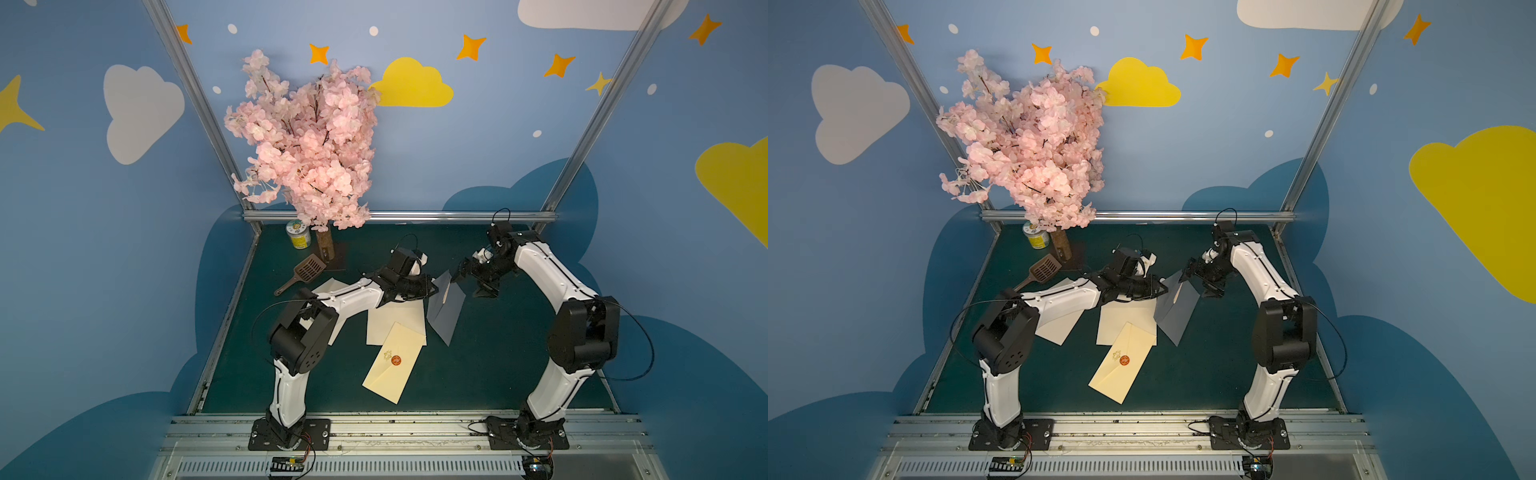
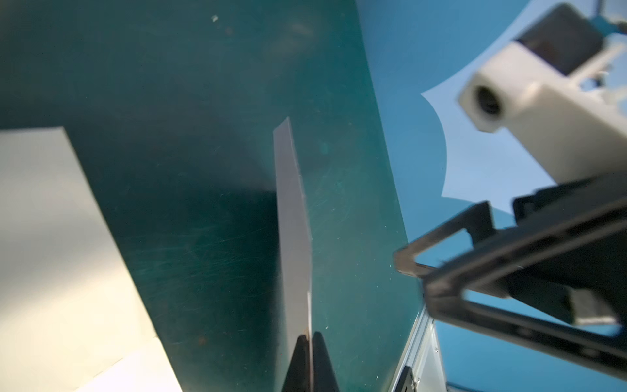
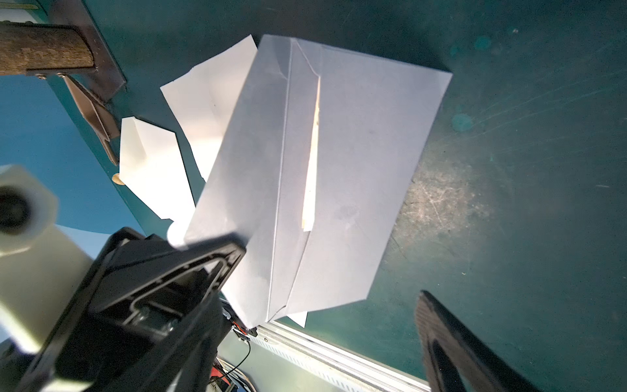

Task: Fold the letter paper in half and place it into the envelope
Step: Place the envelope at the center of the board.

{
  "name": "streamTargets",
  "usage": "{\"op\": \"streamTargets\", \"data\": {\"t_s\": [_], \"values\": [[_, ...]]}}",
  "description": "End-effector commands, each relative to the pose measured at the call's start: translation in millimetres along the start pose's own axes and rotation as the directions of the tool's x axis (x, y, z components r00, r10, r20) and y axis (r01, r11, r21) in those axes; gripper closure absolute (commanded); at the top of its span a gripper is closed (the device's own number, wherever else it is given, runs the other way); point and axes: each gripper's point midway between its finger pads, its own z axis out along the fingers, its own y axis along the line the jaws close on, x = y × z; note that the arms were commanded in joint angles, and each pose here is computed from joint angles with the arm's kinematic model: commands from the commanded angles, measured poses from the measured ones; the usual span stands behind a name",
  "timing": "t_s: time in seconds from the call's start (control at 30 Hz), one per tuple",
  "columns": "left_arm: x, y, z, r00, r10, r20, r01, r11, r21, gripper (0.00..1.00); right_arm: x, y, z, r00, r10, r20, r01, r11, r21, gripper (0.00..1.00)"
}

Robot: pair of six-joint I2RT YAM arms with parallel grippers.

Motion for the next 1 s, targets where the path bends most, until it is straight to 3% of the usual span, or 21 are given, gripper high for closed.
{"op": "streamTargets", "data": {"t_s": [0.0,0.27,0.33,0.37,0.43,0.57,0.63,0.73,0.87,0.97], "values": [[-0.4,18.7,8.5,0.996,-0.084,0.037,0.084,0.997,0.002,0.97,8.6,-8.6,1.0,0.999,0.034,-0.032,-0.033,0.999,0.018,0.11],[15.8,28.2,14.1,0.993,-0.118,0.008,0.117,0.993,0.014,0.97,10.5,-18.7,9.9,0.998,0.046,-0.038,-0.044,0.998,0.045,0.17],[19.9,27.5,12.8,0.994,-0.112,-0.008,0.112,0.994,0.013,0.88,11.5,-22.7,14.4,0.998,0.050,-0.043,-0.048,0.997,0.054,0.22],[20.8,26.7,11.4,0.994,-0.104,-0.014,0.105,0.994,0.011,0.80,11.6,-24.1,16.1,0.998,0.051,-0.044,-0.048,0.997,0.058,0.24],[22.0,23.6,6.7,0.996,-0.081,-0.029,0.081,0.997,-0.001,0.50,12.3,-28.3,21.7,0.997,0.054,-0.050,-0.051,0.996,0.069,0.32],[21.5,24.5,-6.7,0.998,-0.038,-0.046,0.036,0.998,-0.059,0.01,12.7,-34.8,32.7,0.997,0.054,-0.064,-0.048,0.995,0.093,0.51],[17.7,27.3,-14.7,0.998,-0.023,-0.050,0.019,0.995,-0.093,0.00,13.1,-37.8,38.8,0.996,0.052,-0.073,-0.044,0.993,0.110,0.66],[13.3,36.1,-27.5,0.998,-0.010,-0.055,0.001,0.988,-0.154,0.00,12.7,-42.1,48.0,0.995,0.053,-0.087,-0.040,0.990,0.138,0.97],[10.8,52.3,-43.1,0.997,0.026,-0.073,-0.045,0.964,-0.262,0.00,11.8,-51.4,61.2,0.992,0.059,-0.110,-0.036,0.980,0.196,1.00],[8.2,60.6,-51.9,0.997,0.027,-0.077,-0.048,0.958,-0.282,0.00,10.8,-56.8,70.5,0.990,0.066,-0.127,-0.035,0.973,0.229,1.00]]}}
